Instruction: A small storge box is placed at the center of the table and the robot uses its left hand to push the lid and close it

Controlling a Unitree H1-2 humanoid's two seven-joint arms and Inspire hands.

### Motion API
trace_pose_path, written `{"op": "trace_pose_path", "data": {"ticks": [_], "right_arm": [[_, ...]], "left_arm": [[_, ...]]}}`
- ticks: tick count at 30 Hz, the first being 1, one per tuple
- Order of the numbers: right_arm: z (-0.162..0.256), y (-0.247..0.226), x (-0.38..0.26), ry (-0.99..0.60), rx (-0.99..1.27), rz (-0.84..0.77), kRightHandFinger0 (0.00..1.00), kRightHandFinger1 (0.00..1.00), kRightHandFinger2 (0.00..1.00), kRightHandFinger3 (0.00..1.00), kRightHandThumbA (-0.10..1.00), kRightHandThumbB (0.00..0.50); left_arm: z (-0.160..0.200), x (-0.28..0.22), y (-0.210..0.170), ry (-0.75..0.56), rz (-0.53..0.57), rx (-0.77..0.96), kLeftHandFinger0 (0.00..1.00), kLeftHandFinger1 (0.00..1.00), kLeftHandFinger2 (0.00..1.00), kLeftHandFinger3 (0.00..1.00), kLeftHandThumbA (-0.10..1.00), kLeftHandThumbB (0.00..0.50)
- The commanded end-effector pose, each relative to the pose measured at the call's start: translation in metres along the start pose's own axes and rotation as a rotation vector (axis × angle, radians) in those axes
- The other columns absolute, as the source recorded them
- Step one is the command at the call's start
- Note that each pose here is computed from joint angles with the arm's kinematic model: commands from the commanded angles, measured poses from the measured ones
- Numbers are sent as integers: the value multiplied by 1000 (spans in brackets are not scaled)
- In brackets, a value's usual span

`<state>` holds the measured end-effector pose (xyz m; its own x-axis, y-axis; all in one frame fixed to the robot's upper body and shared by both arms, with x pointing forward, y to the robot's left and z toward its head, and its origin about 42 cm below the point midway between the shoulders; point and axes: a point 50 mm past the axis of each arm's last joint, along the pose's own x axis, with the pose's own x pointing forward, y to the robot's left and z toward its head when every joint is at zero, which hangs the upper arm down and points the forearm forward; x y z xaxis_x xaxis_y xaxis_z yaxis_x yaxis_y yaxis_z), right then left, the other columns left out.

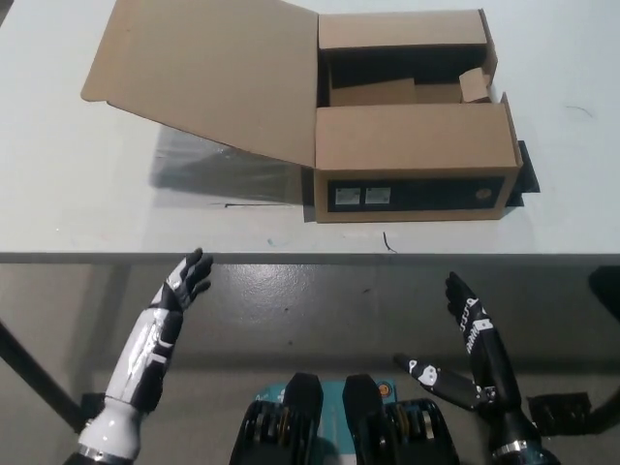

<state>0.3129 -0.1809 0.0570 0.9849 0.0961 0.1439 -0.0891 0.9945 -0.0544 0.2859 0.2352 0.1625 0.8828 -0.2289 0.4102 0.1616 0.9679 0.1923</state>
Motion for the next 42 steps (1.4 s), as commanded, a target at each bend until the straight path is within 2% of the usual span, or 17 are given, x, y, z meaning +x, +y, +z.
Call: {"op": "trace_pose_path", "data": {"ticks": [1,4,10,11,13,17,28,42], "right_arm": [[11,3,8,-99,4,-7,1000,1000,1000,1000,1000,393],[11,3,6,-96,8,-8,1000,1000,1000,1000,1000,391],[10,3,5,-95,8,-10,1000,1000,1000,1000,1000,396],[11,3,5,-96,10,-10,1000,1000,1000,1000,1000,394],[10,3,7,-95,12,-9,1000,1000,1000,1000,1000,398],[11,2,6,-97,6,-11,1000,1000,1000,1000,1000,397],[10,2,6,-94,-1,-16,1000,1000,1000,1000,1000,418],[10,3,7,-94,-3,-19,1000,1000,1000,1000,1000,406]], "left_arm": [[30,17,12,-83,-27,-171,1000,1000,1000,1000,1000,222],[34,29,18,-38,-10,-327,1000,1000,1000,1000,1000,304],[25,60,32,7,-46,-722,1000,1000,1000,1000,1000,322],[22,64,33,10,-51,-764,1000,1000,1000,1000,1000,338],[10,73,35,34,-19,-935,1000,1000,1000,1000,1000,362],[-7,78,35,69,9,-1100,1000,1000,1000,1000,1000,370],[-29,84,47,110,37,-1164,1000,1000,1000,1000,1000,372],[-32,118,59,125,45,-1178,1000,1000,1000,1000,1000,384]]}}
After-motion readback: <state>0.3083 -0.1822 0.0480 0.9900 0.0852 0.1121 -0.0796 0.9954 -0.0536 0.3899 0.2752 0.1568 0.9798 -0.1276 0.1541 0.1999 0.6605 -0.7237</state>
